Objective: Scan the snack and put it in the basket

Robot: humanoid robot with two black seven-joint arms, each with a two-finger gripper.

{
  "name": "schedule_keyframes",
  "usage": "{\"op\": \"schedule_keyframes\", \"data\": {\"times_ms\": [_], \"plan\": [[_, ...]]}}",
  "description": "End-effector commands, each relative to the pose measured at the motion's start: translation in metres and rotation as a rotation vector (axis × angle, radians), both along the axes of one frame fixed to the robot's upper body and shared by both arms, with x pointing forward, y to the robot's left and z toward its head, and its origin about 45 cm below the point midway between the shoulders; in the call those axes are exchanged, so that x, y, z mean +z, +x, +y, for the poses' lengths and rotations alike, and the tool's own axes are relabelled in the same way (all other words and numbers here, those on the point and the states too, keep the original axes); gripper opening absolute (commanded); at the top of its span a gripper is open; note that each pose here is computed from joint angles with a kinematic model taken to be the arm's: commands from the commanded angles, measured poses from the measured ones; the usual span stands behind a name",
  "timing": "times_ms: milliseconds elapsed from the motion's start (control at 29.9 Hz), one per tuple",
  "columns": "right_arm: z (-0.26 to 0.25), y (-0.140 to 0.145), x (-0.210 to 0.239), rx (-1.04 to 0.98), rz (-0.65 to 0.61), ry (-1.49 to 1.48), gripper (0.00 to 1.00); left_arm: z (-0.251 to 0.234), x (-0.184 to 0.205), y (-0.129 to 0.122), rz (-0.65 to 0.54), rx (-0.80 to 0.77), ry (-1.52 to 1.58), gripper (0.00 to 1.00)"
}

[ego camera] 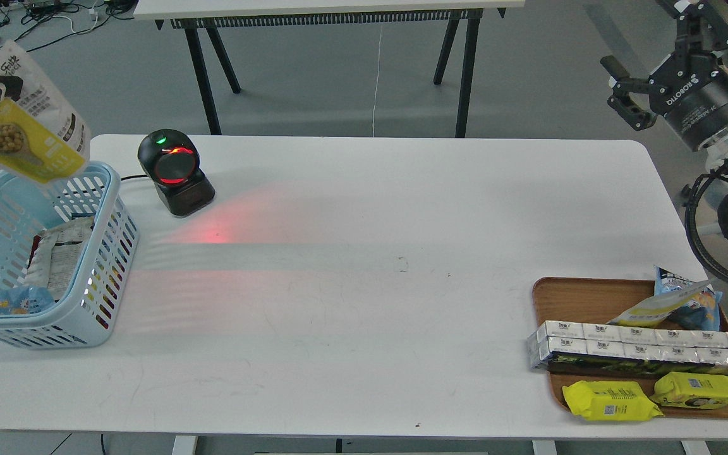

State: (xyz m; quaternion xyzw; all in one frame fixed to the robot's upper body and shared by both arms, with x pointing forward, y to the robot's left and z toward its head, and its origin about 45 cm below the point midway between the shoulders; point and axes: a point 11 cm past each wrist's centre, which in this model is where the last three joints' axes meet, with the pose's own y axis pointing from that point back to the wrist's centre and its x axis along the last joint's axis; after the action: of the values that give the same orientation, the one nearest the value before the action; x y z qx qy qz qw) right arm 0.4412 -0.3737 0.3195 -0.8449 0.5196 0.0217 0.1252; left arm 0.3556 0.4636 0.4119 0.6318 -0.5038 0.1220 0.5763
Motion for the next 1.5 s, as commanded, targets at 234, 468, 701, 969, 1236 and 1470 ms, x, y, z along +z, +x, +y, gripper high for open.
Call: {"op": "schedule_keyframes", "data": {"times_ms": [234, 468, 701, 969, 1236, 1470], "plan": [[-0.001, 0.0, 0.0, -0.002, 0.0, 0.001, 0.97, 0.031, -0.039, -0.011, 0.122, 0.087, 0.039, 0.02], [-0.001, 0.001, 0.002, -0.004, -0.006, 0.004, 0.97, 0.039, -0.058, -0.009, 0.166, 0.112, 0.046, 0.02], [-0.002, 0.0, 0.003, -0.007, -0.008, 0.007, 0.97, 0.04, -0.071, 0.0, 0.186, 0.126, 0.042, 0.08], [-0.003, 0.0, 0.003, -0.008, -0.007, 0.005, 0.97, 0.031, -0.076, 0.007, 0.188, 0.106, 0.032, 0.43], [0.001, 0.002, 0.004, 0.0, -0.011, 0.003, 0.97, 0.007, -0.045, 0.046, 0.045, 0.133, -0.244, 0.74], [0.007, 0.004, 0.007, 0.016, -0.017, -0.004, 0.97, -0.077, -0.016, 0.081, -0.017, 0.017, -0.73, 0.75]]}}
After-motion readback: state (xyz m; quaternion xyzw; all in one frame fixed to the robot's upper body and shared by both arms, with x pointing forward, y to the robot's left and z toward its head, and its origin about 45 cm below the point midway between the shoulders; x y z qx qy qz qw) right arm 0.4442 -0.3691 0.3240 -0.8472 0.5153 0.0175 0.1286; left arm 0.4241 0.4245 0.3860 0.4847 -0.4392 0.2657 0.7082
